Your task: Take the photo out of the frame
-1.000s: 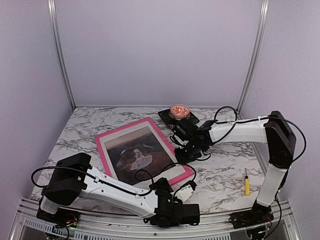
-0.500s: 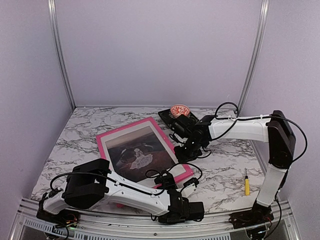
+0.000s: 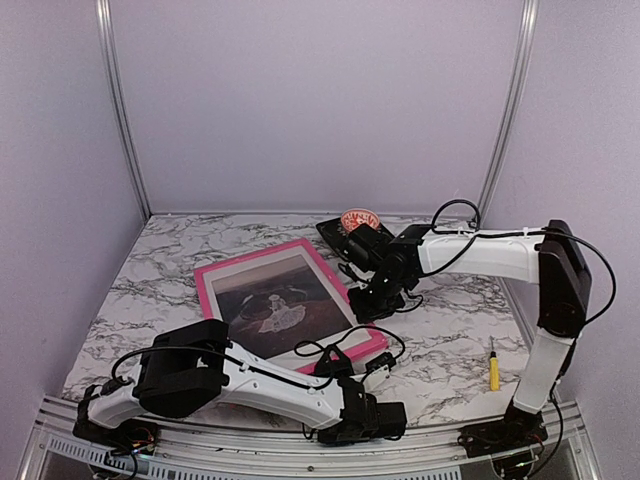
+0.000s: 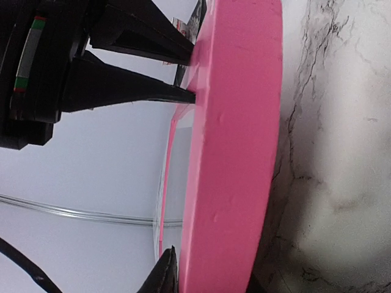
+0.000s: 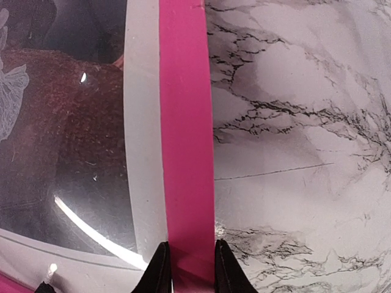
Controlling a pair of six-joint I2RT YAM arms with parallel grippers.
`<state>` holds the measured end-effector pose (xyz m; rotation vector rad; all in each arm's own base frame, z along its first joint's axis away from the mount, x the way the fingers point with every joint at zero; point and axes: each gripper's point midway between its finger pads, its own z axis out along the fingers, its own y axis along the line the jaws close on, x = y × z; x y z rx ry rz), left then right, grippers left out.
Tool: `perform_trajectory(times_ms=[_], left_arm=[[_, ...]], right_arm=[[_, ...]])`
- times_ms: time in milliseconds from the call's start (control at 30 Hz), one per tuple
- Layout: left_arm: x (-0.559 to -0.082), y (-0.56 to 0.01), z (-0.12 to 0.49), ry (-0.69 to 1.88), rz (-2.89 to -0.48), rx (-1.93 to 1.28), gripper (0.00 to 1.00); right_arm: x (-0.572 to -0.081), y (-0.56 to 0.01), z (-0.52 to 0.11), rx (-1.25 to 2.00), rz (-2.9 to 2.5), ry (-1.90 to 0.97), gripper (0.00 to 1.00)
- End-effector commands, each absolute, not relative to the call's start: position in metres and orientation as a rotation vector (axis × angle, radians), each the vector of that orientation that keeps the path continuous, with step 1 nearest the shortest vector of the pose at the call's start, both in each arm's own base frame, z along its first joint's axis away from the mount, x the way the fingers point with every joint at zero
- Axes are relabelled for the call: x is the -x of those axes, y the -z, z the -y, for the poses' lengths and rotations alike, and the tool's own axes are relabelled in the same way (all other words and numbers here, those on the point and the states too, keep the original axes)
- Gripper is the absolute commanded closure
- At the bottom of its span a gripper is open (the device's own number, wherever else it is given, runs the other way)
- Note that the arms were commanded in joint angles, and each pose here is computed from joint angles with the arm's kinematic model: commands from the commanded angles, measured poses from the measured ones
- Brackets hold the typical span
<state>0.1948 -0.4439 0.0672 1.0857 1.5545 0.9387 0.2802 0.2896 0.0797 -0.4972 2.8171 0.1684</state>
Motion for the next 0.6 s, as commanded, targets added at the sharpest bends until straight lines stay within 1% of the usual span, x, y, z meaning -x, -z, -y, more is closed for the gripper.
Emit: perform_trajectory(times_ms=[0, 67, 133, 200, 300, 333, 400, 500, 567], left_arm=[[-0.197, -0.079, 0.444, -0.979, -1.489, -1.037, 0.77], [-0.198, -0.082, 0.443, -0.975, -1.485, -1.019, 0.82], [-0.197, -0.087, 0.443, -0.963, -1.480, -0.994, 0.87], [-0.198, -0.098, 0.441, -0.947, -1.475, -0.955, 0.92], [-0.197, -0.120, 0.436, -0.903, -1.471, -0.880, 1.00], [-0.198, -0.128, 0.434, -0.886, -1.470, -0.850, 1.00], [-0.197, -0.143, 0.430, -0.855, -1.463, -0.800, 1.00], [-0.194, -0.171, 0.424, -0.802, -1.442, -0.712, 1.00], [-0.190, -0.191, 0.419, -0.756, -1.425, -0.643, 1.00]], right_arm=[[-0.295, -0.113, -0.302, 0.397, -2.721, -0.247, 0.96], [-0.295, -0.118, -0.304, 0.394, -2.706, -0.275, 0.91], [-0.294, -0.123, -0.305, 0.389, -2.687, -0.314, 0.82], [-0.293, -0.135, -0.310, 0.388, -2.652, -0.377, 0.64], [-0.294, -0.163, -0.318, 0.390, -2.573, -0.483, 0.40], [-0.294, -0.175, -0.320, 0.390, -2.538, -0.521, 0.33], [-0.295, -0.201, -0.324, 0.382, -2.457, -0.599, 0.22], [-0.293, -0.241, -0.323, 0.365, -2.338, -0.685, 0.12], [-0.293, -0.260, -0.318, 0.348, -2.281, -0.701, 0.10]])
